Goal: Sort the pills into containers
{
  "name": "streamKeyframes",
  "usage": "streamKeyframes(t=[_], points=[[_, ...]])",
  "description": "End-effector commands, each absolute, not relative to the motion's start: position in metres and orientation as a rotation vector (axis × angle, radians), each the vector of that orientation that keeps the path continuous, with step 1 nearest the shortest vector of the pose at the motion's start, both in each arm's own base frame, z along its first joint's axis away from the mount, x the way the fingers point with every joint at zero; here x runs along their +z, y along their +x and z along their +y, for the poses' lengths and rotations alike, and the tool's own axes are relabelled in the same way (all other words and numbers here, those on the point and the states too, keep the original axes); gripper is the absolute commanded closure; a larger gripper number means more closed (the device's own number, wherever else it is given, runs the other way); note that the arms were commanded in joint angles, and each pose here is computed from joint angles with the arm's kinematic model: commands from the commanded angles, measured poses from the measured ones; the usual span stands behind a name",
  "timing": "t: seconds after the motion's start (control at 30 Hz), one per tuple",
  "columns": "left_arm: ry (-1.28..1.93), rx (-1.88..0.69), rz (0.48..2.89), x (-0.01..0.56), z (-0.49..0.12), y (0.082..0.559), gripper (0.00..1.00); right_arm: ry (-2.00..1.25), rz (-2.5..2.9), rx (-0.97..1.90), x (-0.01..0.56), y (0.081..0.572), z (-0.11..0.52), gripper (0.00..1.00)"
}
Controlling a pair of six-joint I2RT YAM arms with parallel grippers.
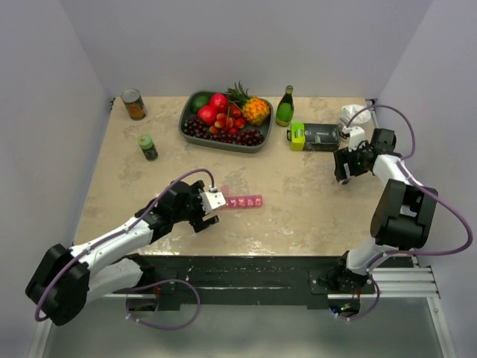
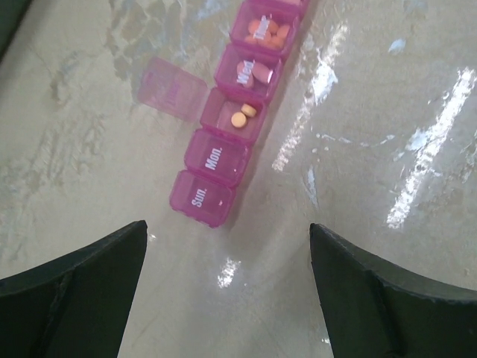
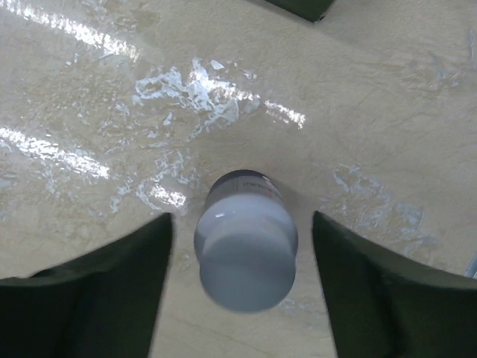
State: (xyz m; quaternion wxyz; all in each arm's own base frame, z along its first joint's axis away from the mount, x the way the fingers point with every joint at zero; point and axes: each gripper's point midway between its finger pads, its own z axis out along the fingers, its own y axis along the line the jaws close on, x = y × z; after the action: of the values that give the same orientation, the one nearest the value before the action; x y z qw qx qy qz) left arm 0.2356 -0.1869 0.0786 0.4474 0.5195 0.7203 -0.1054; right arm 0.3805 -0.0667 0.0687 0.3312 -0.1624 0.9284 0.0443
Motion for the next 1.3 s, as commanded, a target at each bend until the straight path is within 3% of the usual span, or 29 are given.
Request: streamKeyframes(t=[0.0,0.03,0.17,0.27,0.47,0.6,0.77,0.97,1.1,1.27], points=[[1.353,-0.297,1.783,0.07,-0.189,0.244,0.06,-0.524,2.303,0.038,0.113,0.386,-0.069,0.09],[1.373,-0.285,1.79,0.066,-0.187,0.246,0.07,-0.536,2.27,0.02,0.127,0.388,-0.069,0.01],[1.426,-0.281,1.859,0.045,-0.182,0.251,0.09,-0.599,2.163,-0.005,0.178,0.387,-0.062,0.01],[1.458,-0.29,1.85,0.042,-0.184,0.257,0.13,-0.696,2.098,0.149,0.198,0.38,-0.028,0.01],[1.49,-0.317,1.798,0.041,-0.192,0.268,0.16,-0.989,1.948,0.63,0.201,0.34,0.116,0.02],[1.504,-0.37,1.818,0.034,-0.194,0.273,0.24,-1.033,1.887,0.903,0.198,0.328,0.187,0.04],[1.529,-0.392,1.856,0.021,-0.193,0.27,0.31,-1.03,1.995,1.054,0.172,0.341,0.223,0.19],[1.526,-0.394,1.864,0.018,-0.194,0.272,0.42,-1.027,2.105,1.038,0.132,0.35,0.266,0.35],[1.523,-0.411,1.868,0.018,-0.196,0.269,0.72,-1.013,2.171,1.032,0.106,0.358,0.291,0.5],[1.549,-0.429,1.858,0.016,-0.202,0.26,0.83,-0.982,2.219,0.991,0.087,0.369,0.312,0.64]])
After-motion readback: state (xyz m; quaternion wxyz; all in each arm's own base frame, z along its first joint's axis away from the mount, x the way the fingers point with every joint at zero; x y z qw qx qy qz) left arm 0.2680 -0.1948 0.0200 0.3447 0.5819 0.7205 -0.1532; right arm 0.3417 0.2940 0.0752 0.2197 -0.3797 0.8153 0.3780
